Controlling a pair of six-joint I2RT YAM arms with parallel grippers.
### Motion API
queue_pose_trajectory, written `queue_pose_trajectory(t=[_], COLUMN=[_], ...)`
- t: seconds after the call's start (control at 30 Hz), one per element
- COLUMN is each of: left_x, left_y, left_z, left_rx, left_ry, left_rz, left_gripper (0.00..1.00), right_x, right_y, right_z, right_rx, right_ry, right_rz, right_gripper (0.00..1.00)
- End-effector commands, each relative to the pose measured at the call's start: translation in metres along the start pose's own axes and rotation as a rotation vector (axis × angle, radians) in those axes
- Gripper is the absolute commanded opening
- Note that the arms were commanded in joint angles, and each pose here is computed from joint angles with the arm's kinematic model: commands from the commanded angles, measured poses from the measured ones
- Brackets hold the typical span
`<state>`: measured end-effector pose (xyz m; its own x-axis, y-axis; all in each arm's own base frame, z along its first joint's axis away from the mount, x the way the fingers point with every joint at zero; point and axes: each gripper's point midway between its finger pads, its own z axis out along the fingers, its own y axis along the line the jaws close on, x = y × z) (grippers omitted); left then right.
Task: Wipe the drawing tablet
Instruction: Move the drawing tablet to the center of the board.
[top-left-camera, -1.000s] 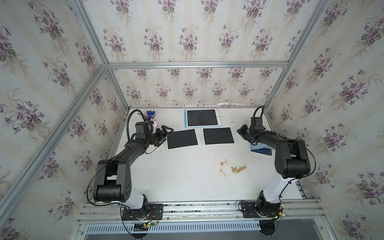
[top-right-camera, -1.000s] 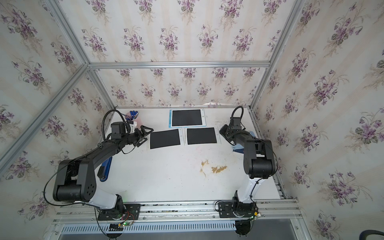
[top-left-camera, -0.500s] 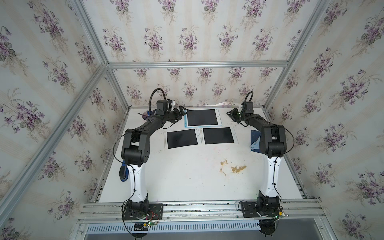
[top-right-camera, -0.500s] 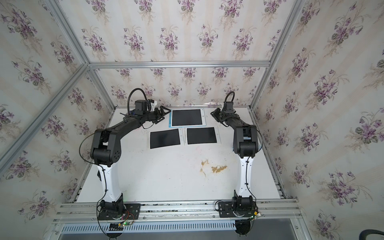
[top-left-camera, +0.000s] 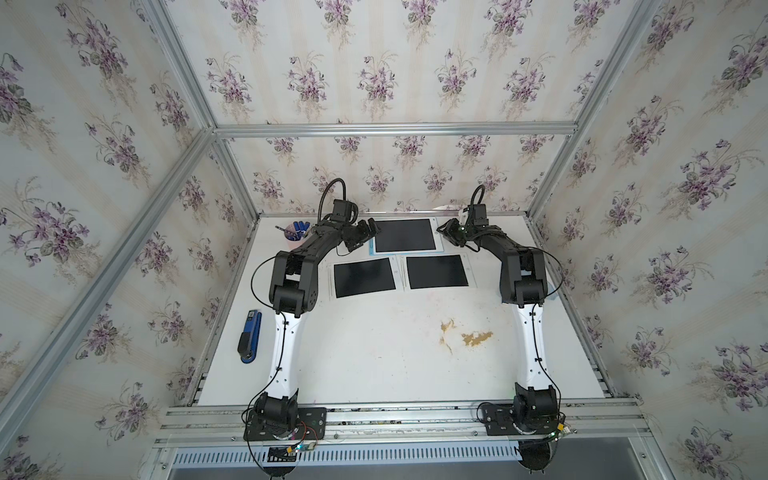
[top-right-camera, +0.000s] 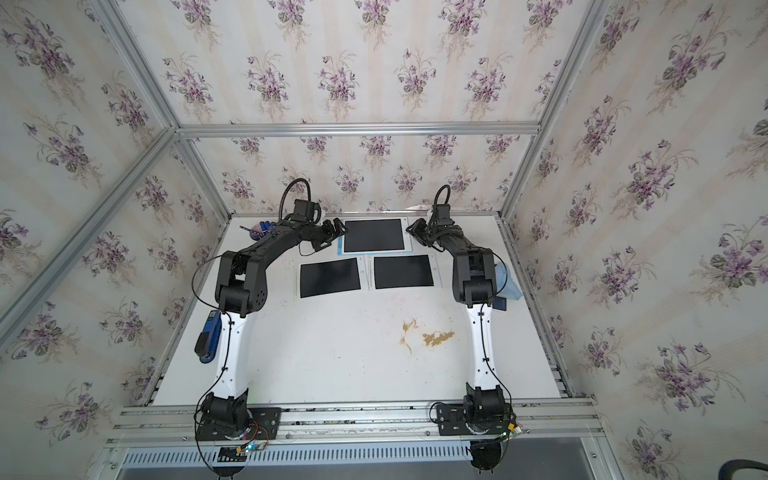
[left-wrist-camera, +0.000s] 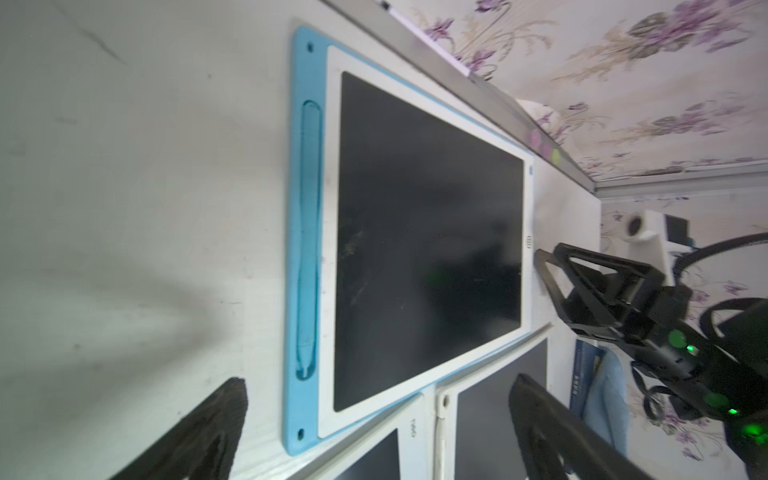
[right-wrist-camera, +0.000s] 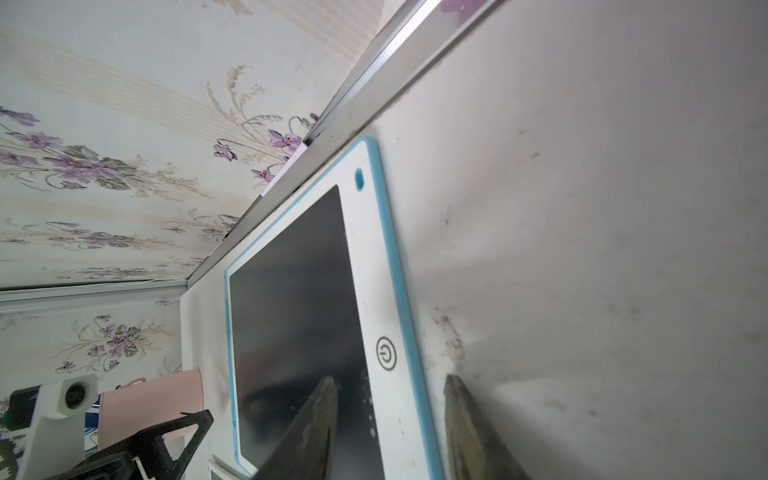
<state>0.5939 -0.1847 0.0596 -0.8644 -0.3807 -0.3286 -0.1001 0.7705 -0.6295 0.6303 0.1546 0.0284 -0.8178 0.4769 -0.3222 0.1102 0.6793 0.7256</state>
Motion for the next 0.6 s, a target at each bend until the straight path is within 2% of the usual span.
queue_pose_trajectory(t=[0.0, 0.23, 0.43, 0.47, 0.57], left_x=[0.006, 0.016, 0.039, 0.044, 0.055], left_y=[0.011, 0.005, 0.006, 0.008, 0.012], left_z=[0.006, 0.021, 0.014, 0.012, 0.007], left_rx=[-0.060, -0.009, 0.012, 0.015, 0.021], left_ry=[0.023, 0.078, 0.132, 0.134, 0.138], left_rz=[0.000, -0.012, -0.017, -0.015, -0.010], left_gripper=[1.00, 1.00, 1.00, 1.00, 1.00], right_x=[0.025, 0.048, 0.067, 0.063, 0.072], right_y=[-0.012, -0.003, -0.008, 0.005, 0.003], right_z=[0.011, 0.018, 0.012, 0.001, -0.006], right_rx=[0.025, 0.007, -0.007, -0.026, -0.033], right_ry=[0.084, 0.132, 0.162, 0.147, 0.150], right_rz=[0.029, 0.022, 0.048, 0.038, 0.046], right_gripper=[0.45, 0.45, 0.45, 0.44, 0.44])
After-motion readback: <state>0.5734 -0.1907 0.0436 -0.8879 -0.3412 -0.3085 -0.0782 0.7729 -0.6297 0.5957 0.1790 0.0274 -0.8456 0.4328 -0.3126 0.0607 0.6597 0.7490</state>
